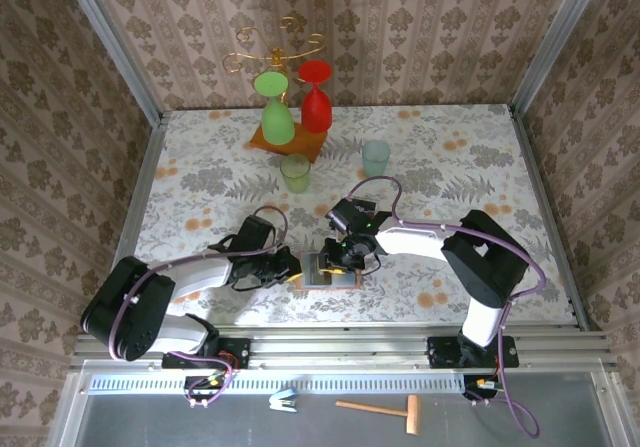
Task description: Take the credit cards out of the card holder
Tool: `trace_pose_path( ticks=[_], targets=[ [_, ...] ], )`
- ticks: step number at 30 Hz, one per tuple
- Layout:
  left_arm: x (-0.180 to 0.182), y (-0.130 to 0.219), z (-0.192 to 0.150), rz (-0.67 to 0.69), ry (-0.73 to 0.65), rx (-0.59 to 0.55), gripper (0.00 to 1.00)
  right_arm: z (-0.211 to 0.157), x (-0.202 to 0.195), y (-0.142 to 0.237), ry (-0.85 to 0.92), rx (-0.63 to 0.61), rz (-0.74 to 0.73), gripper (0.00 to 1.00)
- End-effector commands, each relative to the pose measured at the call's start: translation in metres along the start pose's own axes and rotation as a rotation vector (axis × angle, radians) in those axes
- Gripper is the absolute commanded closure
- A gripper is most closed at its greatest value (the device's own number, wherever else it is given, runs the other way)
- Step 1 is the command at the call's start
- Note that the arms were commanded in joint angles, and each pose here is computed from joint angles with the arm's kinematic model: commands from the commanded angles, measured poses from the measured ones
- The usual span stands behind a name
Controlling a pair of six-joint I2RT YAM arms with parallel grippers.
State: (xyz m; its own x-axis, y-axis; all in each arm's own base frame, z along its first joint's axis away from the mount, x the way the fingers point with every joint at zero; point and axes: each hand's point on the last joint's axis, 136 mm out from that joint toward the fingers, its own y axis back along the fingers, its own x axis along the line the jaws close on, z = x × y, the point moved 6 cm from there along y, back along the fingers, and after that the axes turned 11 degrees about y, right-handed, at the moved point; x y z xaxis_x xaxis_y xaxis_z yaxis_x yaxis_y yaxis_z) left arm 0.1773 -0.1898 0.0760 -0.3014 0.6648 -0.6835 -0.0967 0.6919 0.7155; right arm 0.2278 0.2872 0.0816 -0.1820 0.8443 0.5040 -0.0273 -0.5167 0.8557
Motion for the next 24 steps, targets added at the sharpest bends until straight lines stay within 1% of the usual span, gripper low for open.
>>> trace_pose_path(
  ticks=[1,7,13,24],
  targets=[
    [-0.017,0.009,0.004,-0.030,-0.019,-0.015,0.91,0.007,0.006,0.016,0.018,-0.040,-0.007,0.73],
    [-0.029,0.007,0.003,-0.058,-0.034,-0.006,0.91,0.008,0.006,0.021,0.009,-0.059,0.019,0.73],
    [-0.035,-0.003,0.001,-0.056,-0.046,0.015,0.92,0.010,0.002,0.024,-0.024,-0.080,0.076,0.73],
    [-0.020,-0.018,0.000,-0.005,-0.033,0.045,0.94,0.008,-0.011,0.019,-0.071,-0.072,0.128,0.73]
  ],
)
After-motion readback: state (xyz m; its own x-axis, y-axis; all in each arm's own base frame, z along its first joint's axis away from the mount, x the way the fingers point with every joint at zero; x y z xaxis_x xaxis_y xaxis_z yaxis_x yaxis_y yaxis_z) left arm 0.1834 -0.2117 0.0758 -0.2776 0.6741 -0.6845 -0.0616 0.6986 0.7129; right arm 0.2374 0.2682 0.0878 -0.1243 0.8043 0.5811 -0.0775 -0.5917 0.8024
